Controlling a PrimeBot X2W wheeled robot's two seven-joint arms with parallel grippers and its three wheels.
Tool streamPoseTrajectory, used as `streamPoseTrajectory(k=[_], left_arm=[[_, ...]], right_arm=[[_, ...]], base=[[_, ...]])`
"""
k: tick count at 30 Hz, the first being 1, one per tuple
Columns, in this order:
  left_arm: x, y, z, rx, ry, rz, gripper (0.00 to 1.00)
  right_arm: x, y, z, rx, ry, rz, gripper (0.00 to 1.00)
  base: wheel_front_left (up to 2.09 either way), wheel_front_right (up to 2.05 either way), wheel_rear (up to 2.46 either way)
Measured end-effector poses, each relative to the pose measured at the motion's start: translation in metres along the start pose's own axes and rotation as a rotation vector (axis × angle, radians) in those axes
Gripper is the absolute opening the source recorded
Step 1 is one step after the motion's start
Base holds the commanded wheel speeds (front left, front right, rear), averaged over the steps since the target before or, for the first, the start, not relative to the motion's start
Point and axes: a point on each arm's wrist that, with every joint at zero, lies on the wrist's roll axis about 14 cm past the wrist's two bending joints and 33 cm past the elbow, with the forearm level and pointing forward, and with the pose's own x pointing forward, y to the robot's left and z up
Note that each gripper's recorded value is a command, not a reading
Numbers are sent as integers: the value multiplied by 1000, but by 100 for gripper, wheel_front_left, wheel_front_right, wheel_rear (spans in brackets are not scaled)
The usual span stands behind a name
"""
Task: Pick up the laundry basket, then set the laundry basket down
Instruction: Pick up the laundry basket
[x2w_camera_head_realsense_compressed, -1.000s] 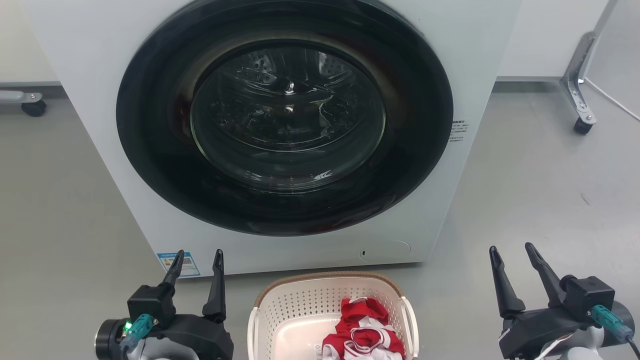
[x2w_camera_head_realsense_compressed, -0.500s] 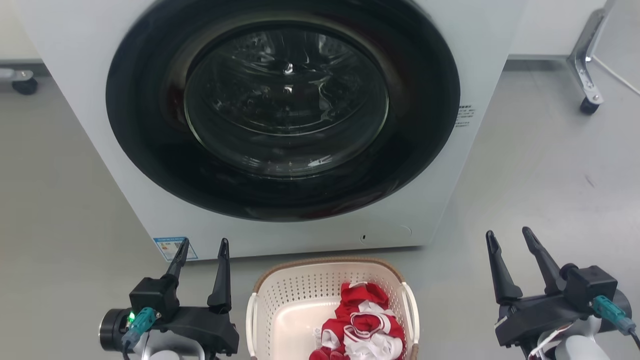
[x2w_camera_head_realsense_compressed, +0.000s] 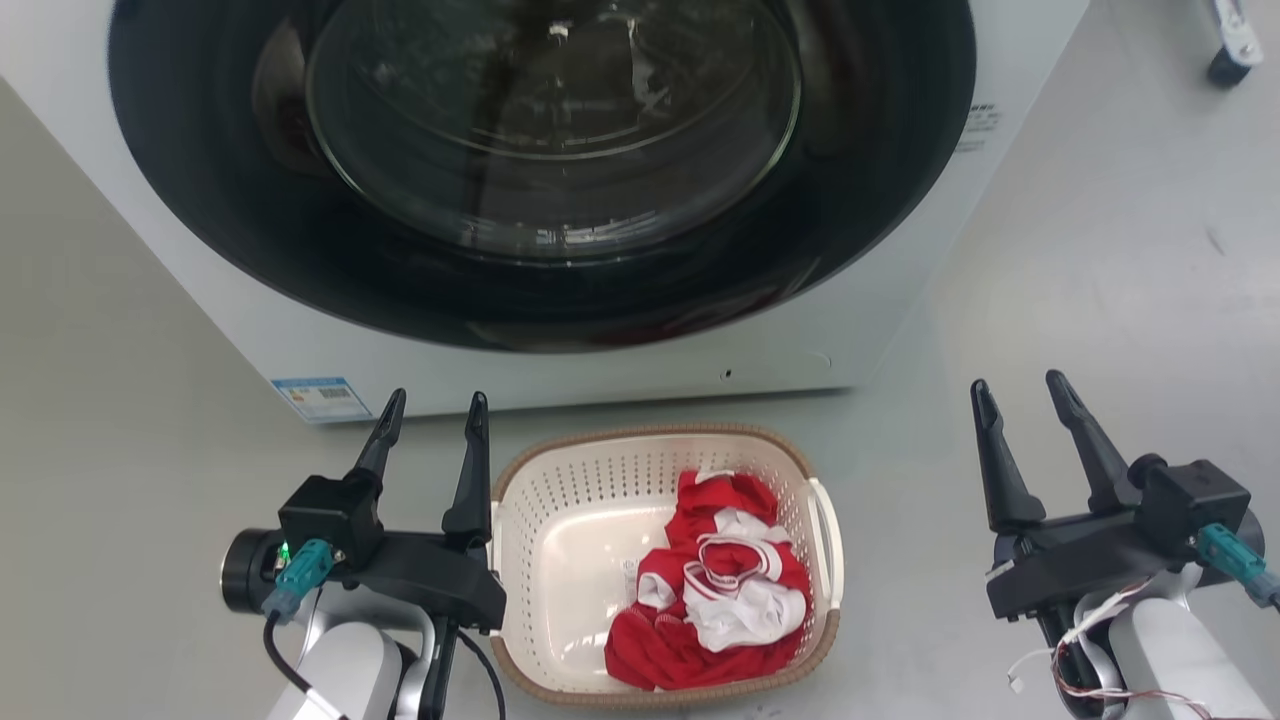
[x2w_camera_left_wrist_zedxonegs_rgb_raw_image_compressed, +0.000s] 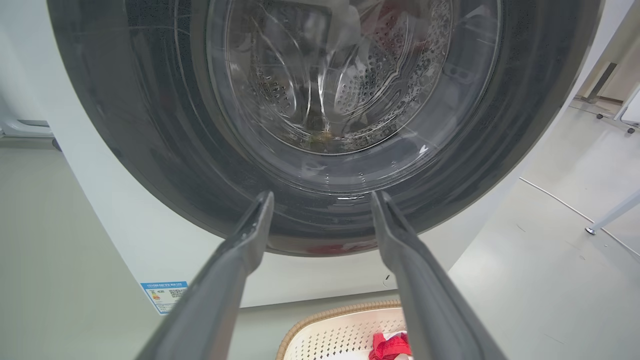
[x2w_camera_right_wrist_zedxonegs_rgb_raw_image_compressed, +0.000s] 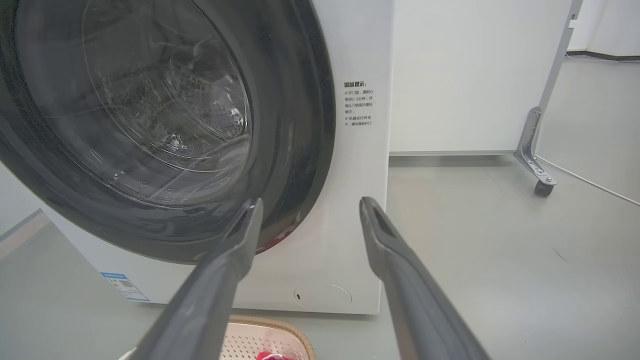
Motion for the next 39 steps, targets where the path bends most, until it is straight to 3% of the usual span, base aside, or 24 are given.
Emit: streamPoseTrajectory(k=[31,39], left_arm=[[82,46,-155,-34,375,74,100],[76,61,-210,-37,535,92,100]], right_arm=[[93,-19,-140,39,254,25,100],[91,-15,-197,46,391,47,100]], base=[[0,0,0],[0,0,0]])
